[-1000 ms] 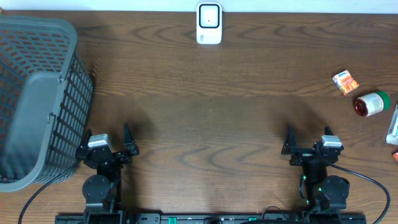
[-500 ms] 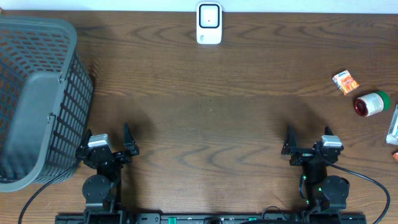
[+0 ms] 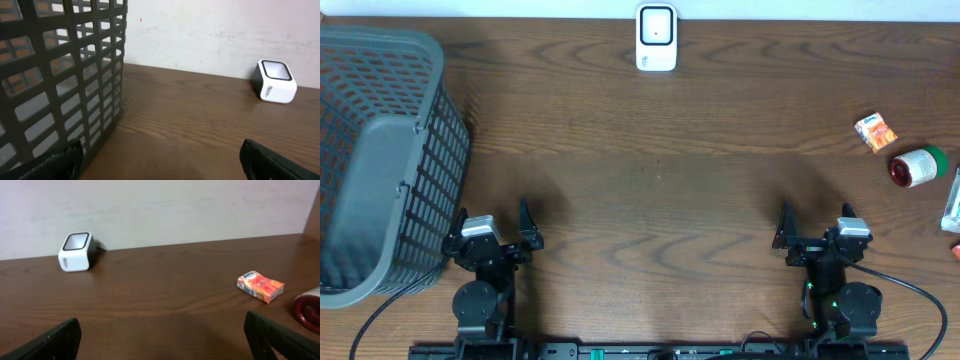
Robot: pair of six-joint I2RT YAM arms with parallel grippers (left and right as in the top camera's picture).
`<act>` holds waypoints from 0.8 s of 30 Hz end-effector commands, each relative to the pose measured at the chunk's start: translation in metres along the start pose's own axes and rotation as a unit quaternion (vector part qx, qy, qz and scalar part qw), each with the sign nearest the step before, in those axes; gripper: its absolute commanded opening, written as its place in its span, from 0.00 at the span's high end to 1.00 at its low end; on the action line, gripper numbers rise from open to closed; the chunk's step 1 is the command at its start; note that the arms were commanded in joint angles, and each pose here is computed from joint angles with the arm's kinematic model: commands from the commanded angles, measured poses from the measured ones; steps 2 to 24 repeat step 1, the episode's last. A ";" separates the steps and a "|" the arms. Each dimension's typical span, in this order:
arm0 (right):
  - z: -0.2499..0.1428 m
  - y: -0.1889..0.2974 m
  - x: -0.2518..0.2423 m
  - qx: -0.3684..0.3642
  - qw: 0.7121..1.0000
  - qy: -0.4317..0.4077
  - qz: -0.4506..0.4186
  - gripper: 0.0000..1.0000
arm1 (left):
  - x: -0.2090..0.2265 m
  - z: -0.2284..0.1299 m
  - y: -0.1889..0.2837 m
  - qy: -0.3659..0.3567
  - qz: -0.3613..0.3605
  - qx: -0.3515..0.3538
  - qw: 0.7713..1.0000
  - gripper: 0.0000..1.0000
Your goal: Scan the item barcode
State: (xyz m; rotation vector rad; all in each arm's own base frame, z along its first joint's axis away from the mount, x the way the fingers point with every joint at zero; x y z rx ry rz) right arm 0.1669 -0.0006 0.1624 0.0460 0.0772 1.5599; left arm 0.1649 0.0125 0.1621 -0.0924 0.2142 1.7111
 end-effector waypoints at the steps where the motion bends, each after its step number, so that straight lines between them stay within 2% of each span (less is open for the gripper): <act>1: 0.000 0.000 0.001 -0.002 1.000 0.008 0.000 0.01 | 0.004 -0.012 -0.001 -0.003 0.015 0.030 0.999 0.01; 24: 0.000 0.000 0.001 -0.002 1.000 0.008 0.000 0.01 | 0.004 -0.012 -0.001 -0.003 0.015 0.030 0.999 0.01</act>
Point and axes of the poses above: each gripper's point midway between its finger pads, its own y axis back along the fingers, its own x axis along the line the jaws close on, z = x × y, the point moved 8 cm from there along y, back along the fingers, and after that the axes turned 6 degrees about y, right-handed, at the moved point
